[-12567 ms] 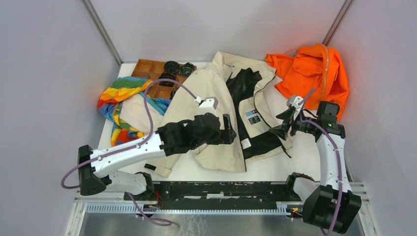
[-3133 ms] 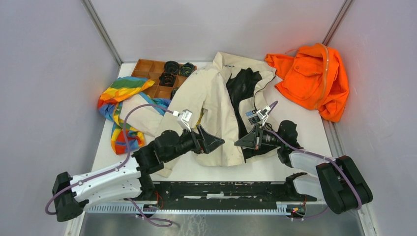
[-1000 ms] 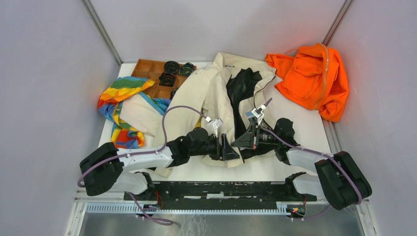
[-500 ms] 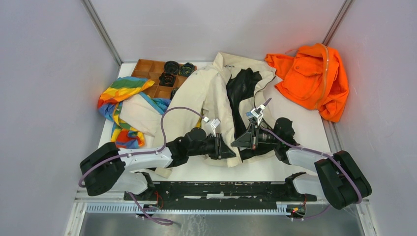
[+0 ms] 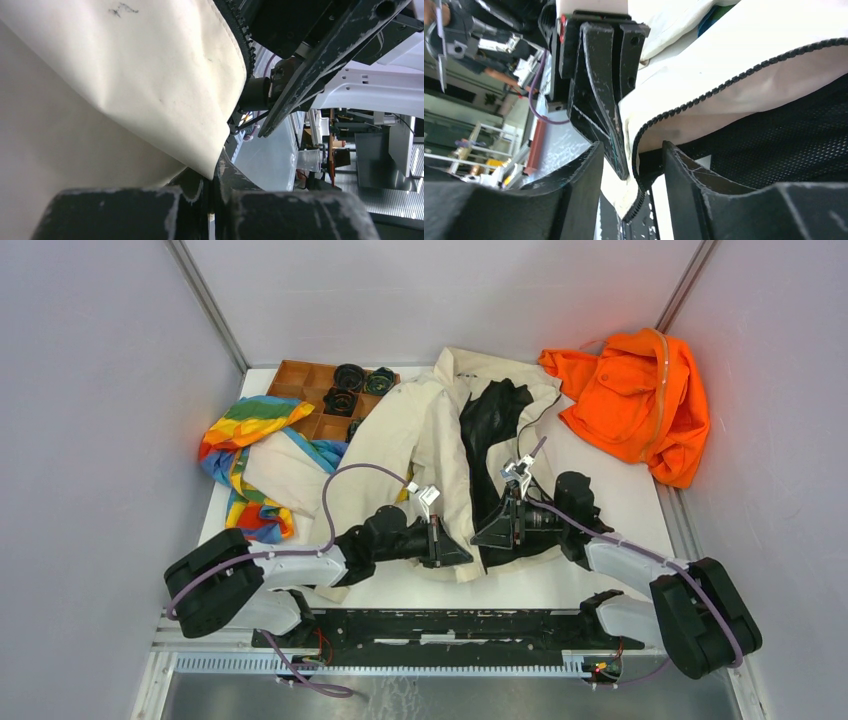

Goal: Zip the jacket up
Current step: Pick up the jacket from the center of the board.

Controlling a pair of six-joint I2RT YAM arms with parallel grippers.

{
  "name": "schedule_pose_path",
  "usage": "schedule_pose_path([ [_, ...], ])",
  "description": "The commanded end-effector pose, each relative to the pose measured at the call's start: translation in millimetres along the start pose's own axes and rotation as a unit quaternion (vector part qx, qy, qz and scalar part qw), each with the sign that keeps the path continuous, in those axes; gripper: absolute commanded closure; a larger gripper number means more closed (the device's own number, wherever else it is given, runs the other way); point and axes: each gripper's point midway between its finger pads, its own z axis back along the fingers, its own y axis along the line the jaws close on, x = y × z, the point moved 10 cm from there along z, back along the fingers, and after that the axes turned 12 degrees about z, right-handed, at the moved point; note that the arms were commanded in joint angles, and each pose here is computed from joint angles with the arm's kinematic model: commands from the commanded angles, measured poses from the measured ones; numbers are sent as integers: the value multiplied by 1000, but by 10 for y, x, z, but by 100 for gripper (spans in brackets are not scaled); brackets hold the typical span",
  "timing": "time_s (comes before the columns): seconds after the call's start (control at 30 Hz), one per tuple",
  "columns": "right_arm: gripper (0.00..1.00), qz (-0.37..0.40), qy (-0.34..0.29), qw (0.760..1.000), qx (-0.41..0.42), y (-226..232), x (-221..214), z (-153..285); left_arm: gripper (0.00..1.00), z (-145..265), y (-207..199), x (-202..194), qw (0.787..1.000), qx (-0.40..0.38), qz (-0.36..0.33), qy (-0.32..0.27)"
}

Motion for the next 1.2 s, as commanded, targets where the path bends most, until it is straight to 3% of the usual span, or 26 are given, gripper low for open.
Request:
schedule_pose_path([
  [0.0, 46, 61, 13, 998, 19, 28, 26, 20, 98, 64, -158, 43, 996, -83, -44, -5],
  [0.2, 55, 60, 17, 998, 20, 30, -15, 27, 98, 46, -169, 58, 994, -96, -56, 6],
  [0.4, 84, 68, 12, 997, 27, 48, 9, 26, 98, 43, -142, 62, 994, -97, -51, 7],
  [0.57, 100, 74, -1, 996, 48, 111, 66, 22, 96, 49, -131, 67, 994, -97, -44, 6],
  [0.63, 100, 76, -4, 996, 53, 129, 88, 14, 93, 41, -127, 67, 995, -96, -40, 7],
  [0.83, 100, 78, -6, 995, 55, 133, 107, 3, 69, 19, -104, 54, 995, -95, -20, 13],
  [1.17, 100, 81, 2, 996, 46, 104, 84, 4, 61, 1, -69, 40, 996, -85, -8, 23],
])
